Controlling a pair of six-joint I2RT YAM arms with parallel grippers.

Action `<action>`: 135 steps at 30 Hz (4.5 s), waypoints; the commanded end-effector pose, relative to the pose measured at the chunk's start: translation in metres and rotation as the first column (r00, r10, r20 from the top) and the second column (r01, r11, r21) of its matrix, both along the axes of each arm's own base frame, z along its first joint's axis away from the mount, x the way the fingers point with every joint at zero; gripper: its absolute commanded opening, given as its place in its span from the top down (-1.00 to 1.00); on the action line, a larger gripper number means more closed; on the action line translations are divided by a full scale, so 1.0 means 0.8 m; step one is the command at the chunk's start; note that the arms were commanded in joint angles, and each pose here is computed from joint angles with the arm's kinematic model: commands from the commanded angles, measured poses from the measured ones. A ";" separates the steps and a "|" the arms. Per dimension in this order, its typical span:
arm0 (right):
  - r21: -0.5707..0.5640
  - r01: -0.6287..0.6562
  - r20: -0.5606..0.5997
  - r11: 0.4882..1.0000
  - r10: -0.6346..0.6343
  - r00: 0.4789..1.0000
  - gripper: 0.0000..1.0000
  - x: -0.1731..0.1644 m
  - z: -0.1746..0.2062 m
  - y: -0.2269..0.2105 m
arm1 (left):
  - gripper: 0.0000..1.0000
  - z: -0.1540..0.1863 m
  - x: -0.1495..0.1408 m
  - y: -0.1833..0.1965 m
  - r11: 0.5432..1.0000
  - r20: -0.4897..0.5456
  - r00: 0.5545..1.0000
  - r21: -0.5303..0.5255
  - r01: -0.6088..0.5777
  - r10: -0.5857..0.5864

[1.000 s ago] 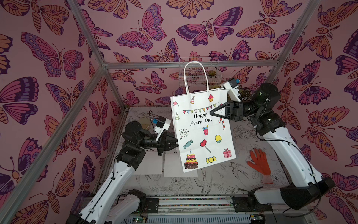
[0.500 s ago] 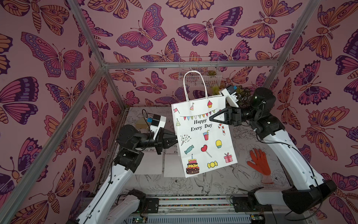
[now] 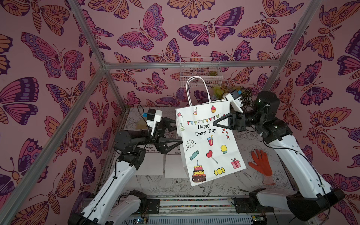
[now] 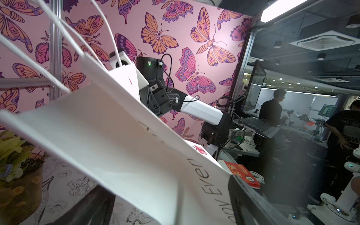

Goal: Put away the paper bag
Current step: Press the paper bag.

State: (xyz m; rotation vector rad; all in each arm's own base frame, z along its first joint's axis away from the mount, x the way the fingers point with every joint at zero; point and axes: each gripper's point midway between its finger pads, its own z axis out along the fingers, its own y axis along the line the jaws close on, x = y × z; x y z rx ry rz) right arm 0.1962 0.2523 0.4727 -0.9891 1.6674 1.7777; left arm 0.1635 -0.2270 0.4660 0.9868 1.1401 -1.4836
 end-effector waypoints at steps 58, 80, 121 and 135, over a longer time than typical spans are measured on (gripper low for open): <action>0.009 0.399 0.123 0.917 -0.397 0.910 0.75 0.026 -0.017 -0.029 | 1.00 -0.053 0.056 -0.058 0.983 -0.246 0.967 0.150 0.109 -0.070; -0.057 0.271 0.069 0.961 -0.267 0.961 0.28 -0.023 -0.063 -0.022 | 1.00 -0.042 0.060 -0.057 0.988 -0.250 0.967 0.134 0.073 -0.038; 0.042 0.161 0.143 0.986 -0.165 0.976 1.00 -0.027 0.006 -0.018 | -0.05 -0.046 0.006 -0.060 0.957 -0.174 0.962 0.164 0.238 -0.210; 0.011 0.219 0.116 0.976 -0.218 0.969 0.90 -0.012 -0.009 -0.019 | 0.95 -0.041 0.005 -0.059 0.964 -0.147 0.971 0.156 0.214 -0.191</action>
